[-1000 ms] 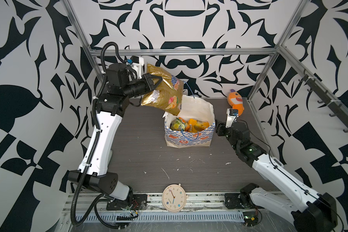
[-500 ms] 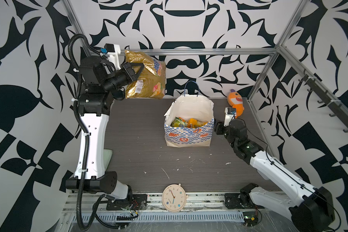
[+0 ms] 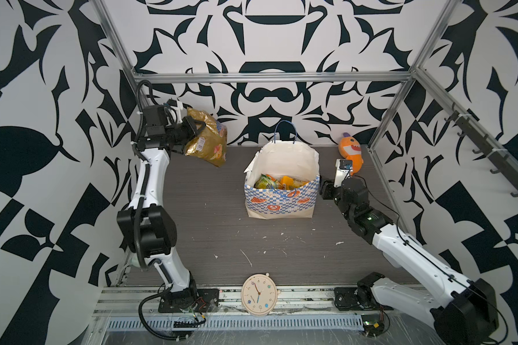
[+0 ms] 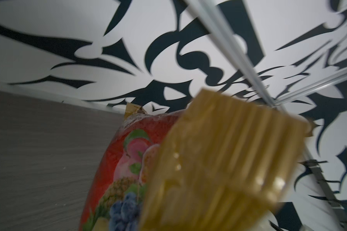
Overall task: Take the snacks out of the paper bag
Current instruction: Place the snack at the top-left of the table.
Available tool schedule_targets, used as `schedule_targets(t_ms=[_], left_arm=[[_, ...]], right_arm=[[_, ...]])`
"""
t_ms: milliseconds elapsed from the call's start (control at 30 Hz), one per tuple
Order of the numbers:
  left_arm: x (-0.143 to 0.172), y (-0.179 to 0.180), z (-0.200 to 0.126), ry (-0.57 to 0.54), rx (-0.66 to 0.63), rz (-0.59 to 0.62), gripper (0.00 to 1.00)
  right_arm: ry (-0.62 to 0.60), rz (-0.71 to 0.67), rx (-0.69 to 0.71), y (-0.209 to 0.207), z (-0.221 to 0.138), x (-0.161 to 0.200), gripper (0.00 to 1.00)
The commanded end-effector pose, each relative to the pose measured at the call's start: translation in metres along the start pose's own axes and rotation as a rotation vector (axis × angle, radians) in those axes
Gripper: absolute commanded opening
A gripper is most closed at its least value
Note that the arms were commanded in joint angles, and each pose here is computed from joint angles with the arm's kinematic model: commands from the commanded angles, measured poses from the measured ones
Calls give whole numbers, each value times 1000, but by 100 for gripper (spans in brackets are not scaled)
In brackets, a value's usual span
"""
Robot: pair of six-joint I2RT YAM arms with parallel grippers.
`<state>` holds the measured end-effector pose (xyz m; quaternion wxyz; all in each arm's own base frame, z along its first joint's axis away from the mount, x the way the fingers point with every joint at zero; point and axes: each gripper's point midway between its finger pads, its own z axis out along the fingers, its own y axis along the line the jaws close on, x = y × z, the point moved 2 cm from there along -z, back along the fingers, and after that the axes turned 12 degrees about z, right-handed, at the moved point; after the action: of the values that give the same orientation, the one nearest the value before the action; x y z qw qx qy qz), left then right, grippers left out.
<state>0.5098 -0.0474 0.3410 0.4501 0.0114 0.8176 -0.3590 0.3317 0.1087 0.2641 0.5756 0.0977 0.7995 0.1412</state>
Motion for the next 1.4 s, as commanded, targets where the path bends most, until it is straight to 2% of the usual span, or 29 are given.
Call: schedule_targets(t_ms=[0, 100, 200, 267, 400, 467, 500, 600, 867, 1033, 1067, 1100, 1167, 1233, 1333, 1367], left_arm=[[-14, -10, 5, -60, 62, 114, 0], [1, 1, 30, -33, 105, 56, 0], [7, -15, 50, -30, 197, 48, 0], [10, -14, 61, -42, 213, 38, 0], [7, 2, 72, -68, 244, -50, 0], [-3, 0, 72, -91, 325, -139, 0], [-11, -6, 70, -114, 360, -138, 0], [-4, 18, 84, -72, 250, -156, 0], [39, 75, 123, 33, 206, -297, 0], [49, 98, 129, 97, 145, -285, 0], [47, 101, 128, 101, 138, -281, 1], [46, 105, 126, 109, 126, -267, 7], [46, 114, 124, 139, 89, -236, 11], [47, 123, 123, 169, 70, -221, 20], [51, 135, 123, 214, 60, -201, 19], [54, 141, 124, 227, 55, -196, 25]], right_arm=[[-48, 9, 5, 0, -10, -14, 63], [-43, 6, 11, -2, -10, -12, 63], [-19, -12, 8, 1, -6, -10, 63], [7, -29, 1, 6, -2, -10, 63], [47, -54, -17, 16, 7, -12, 63], [60, -56, -21, 18, 11, -11, 63], [66, -54, -26, 20, 13, -10, 63], [71, -30, -33, 21, 17, -7, 63], [90, -3, -51, 25, 13, -10, 63], [74, -32, -34, 23, 4, -19, 63], [69, -35, -31, 22, 2, -20, 63], [64, -36, -29, 21, 1, -22, 63], [57, -34, -29, 21, -2, -23, 63], [54, -32, -31, 20, -2, -23, 63], [59, -20, -34, 20, 0, -20, 63], [63, -15, -38, 21, 0, -19, 63]])
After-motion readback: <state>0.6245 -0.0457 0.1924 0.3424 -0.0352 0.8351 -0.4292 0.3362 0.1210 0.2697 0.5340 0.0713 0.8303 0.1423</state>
